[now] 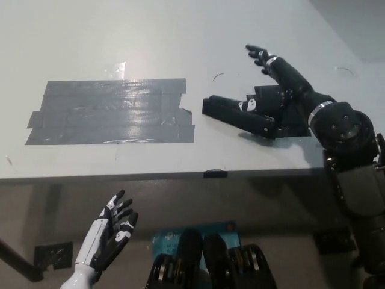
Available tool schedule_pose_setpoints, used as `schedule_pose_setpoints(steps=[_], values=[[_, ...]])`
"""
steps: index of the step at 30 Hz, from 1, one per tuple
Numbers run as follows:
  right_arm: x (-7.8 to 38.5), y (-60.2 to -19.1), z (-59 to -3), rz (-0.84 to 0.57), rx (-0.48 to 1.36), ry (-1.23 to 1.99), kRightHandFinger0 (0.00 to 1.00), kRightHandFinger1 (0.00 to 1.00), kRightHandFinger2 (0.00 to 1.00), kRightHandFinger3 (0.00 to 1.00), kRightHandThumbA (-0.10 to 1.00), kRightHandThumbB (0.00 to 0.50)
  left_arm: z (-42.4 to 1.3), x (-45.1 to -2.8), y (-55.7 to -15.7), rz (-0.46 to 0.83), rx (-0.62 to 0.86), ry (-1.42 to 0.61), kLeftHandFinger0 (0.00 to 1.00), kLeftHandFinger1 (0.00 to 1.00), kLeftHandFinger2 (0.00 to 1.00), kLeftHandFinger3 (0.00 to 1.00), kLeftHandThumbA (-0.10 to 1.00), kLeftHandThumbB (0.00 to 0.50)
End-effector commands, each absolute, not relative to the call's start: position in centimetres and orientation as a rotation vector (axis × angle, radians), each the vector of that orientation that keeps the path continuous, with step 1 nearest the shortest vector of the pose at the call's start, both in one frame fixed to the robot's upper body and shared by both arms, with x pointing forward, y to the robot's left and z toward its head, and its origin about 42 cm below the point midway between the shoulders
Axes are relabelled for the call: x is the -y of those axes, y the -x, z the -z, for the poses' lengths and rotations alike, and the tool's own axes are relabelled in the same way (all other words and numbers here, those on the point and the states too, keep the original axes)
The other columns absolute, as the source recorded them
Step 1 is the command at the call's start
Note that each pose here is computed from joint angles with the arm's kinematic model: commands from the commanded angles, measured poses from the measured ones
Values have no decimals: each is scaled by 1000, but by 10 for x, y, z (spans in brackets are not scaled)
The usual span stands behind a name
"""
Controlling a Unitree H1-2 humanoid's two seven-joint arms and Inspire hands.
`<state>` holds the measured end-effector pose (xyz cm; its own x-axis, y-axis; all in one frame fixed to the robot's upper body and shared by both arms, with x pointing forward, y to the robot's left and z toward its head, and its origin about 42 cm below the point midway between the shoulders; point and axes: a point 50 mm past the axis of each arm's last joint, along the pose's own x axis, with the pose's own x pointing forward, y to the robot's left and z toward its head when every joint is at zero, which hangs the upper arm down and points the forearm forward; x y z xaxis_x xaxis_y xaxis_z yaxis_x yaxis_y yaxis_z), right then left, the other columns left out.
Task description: A person hands a stapler to the robot and the robot grabs it with its right hand and places it on the desk infront of it
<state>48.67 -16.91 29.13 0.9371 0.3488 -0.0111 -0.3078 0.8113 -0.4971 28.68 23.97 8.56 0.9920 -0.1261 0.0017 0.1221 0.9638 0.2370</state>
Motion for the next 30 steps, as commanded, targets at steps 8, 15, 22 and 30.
schedule_pose_setpoints(steps=[8,15,22,30], values=[[181,-461,-365,-238,407,506,1000,1000,1000,1000,1000,408,-97,-240,-288,136,58,-253,807,869,915,1000,705,397],[204,-383,-413,-224,653,377,1000,1000,1000,1000,1000,385,-96,-237,-290,135,67,-237,787,879,920,1000,813,413],[204,-280,-358,-285,733,238,1000,1000,1000,1000,1000,306,-84,-236,-276,146,59,-186,890,987,1000,1000,1000,465],[194,-245,-227,-229,388,73,1000,1000,1000,1000,1000,224,-74,-236,-269,156,49,-148,1000,1000,1000,1000,1000,500]])
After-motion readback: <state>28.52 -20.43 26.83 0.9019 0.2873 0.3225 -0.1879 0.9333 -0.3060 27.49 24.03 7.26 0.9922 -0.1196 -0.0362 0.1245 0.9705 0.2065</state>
